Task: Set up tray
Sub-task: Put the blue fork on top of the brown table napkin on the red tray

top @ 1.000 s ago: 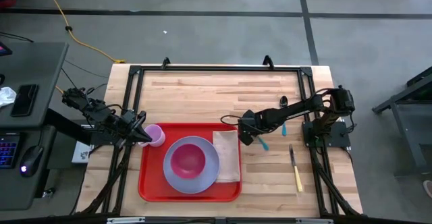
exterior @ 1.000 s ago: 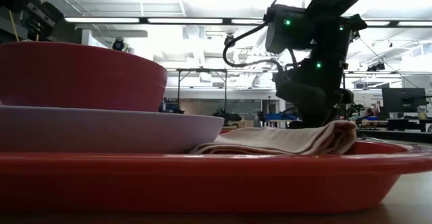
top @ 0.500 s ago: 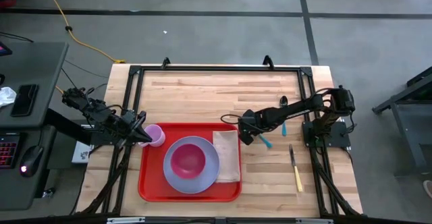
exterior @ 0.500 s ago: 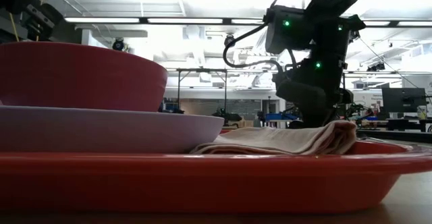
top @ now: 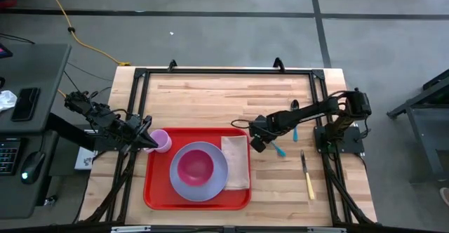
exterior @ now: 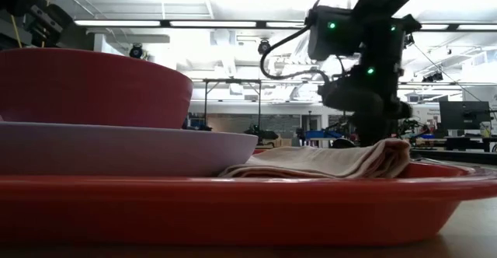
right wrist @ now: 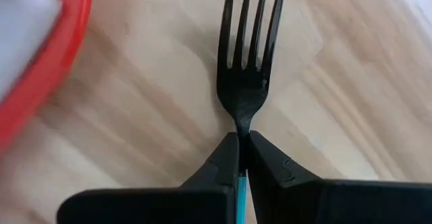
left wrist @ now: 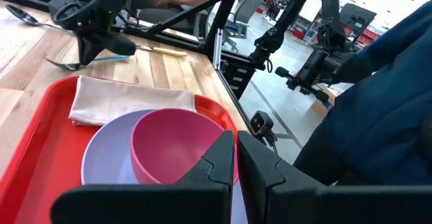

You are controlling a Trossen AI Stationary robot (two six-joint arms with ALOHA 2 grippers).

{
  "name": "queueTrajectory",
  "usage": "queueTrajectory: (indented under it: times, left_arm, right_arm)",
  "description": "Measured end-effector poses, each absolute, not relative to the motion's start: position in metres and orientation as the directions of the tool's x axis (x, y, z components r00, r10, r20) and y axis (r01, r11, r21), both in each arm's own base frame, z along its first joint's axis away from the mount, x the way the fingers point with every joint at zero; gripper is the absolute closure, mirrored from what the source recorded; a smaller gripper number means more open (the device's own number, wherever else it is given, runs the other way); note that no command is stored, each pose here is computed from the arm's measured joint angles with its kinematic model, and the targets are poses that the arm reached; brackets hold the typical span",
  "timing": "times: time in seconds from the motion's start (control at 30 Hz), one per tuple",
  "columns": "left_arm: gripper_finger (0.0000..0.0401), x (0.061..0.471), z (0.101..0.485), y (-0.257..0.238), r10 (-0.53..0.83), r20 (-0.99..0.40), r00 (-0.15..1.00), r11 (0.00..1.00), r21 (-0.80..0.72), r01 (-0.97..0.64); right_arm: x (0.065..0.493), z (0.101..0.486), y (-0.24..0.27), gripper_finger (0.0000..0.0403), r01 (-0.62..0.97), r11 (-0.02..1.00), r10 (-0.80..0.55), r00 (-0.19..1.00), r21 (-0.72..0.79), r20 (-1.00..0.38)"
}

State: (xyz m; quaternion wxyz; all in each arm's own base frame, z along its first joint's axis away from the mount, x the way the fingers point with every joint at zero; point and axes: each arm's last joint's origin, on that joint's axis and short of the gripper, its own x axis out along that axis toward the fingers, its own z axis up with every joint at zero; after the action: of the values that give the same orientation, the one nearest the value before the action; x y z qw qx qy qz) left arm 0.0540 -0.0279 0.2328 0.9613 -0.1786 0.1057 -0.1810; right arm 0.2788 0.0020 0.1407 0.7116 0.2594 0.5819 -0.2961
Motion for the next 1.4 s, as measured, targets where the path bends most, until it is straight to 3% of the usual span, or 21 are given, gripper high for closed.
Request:
queueTrajectory:
  times: [0.77,1.4]
  left_arm:
    - [0.0352,0.054,0.232,-0.028,-0.383,-0.15,0.911,0.881,-0.355,0.312]
    - [0.0352,0.052,0.224,-0.028,-0.426,-0.225,0.877,0.875,-0.351,0.335]
  right_arm:
    - [0.275,0.153,0.003,0.0401,0.714,0.694,-0.009,0.136,0.091,-0.991]
    - [0.303,0.223,0.01,0.04,0.638,0.765,-0.046,0.187,0.086,-0.981]
